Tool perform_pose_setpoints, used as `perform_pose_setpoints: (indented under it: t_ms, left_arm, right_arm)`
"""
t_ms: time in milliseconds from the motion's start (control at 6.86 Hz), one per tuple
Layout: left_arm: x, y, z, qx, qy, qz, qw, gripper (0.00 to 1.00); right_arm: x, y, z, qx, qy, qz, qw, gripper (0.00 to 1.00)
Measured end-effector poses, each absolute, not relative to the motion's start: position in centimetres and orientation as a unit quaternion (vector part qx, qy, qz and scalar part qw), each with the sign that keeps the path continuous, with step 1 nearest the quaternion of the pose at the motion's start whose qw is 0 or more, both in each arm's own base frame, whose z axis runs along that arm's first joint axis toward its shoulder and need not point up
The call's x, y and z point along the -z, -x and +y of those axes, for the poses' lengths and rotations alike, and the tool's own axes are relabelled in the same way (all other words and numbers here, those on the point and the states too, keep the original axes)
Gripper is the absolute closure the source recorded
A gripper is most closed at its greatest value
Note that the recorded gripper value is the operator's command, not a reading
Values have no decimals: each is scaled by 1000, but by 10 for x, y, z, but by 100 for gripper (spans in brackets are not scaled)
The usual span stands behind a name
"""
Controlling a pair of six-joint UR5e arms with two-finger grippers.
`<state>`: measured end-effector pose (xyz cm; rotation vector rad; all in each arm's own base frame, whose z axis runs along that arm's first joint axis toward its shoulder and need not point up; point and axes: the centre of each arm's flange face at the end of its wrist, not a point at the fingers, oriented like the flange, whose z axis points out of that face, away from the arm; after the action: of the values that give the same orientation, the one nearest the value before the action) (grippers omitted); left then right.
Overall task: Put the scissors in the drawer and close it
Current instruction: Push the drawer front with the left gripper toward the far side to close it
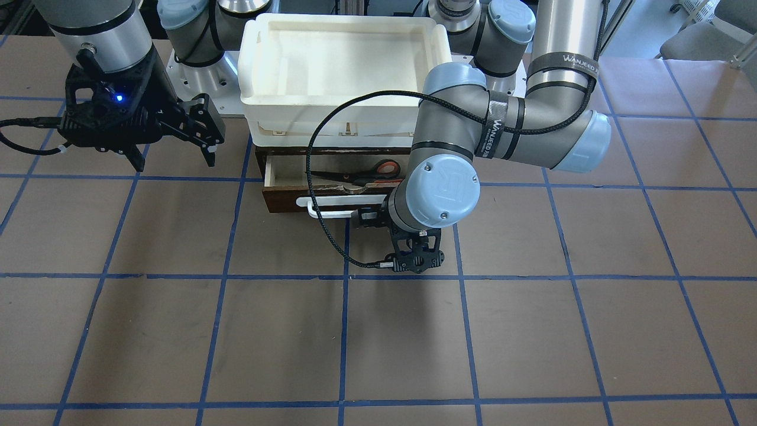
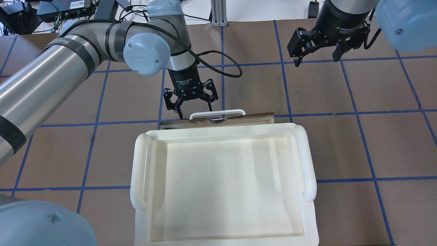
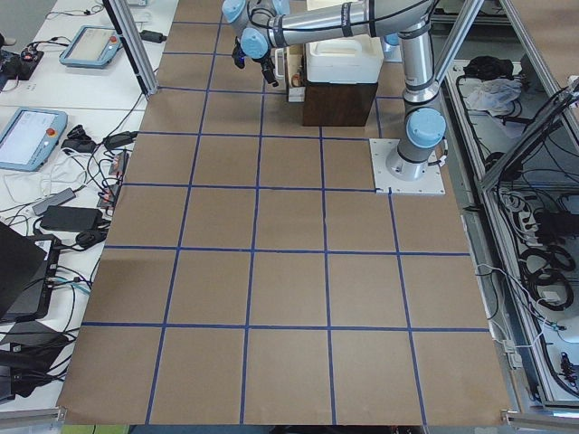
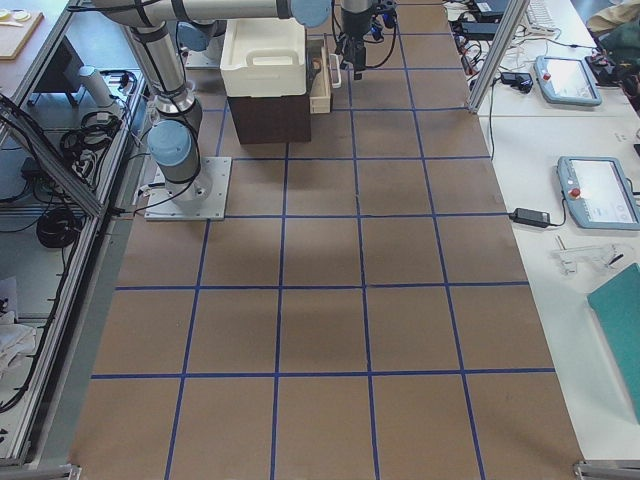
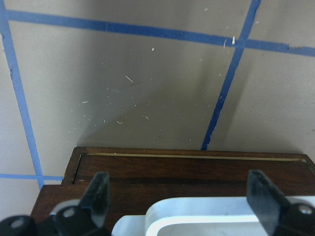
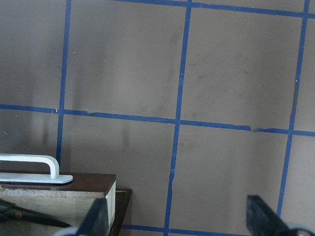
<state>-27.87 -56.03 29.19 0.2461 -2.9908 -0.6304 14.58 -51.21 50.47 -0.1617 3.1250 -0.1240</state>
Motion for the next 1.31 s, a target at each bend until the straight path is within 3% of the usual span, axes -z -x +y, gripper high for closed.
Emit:
perform_pose_setpoints:
  t_ms: [1312]
  left_arm:
    - [-301,276,-520,298,-121,-947,-2,0]
  right_arm:
    - [-498,-146,-506,7,50,999,9,0]
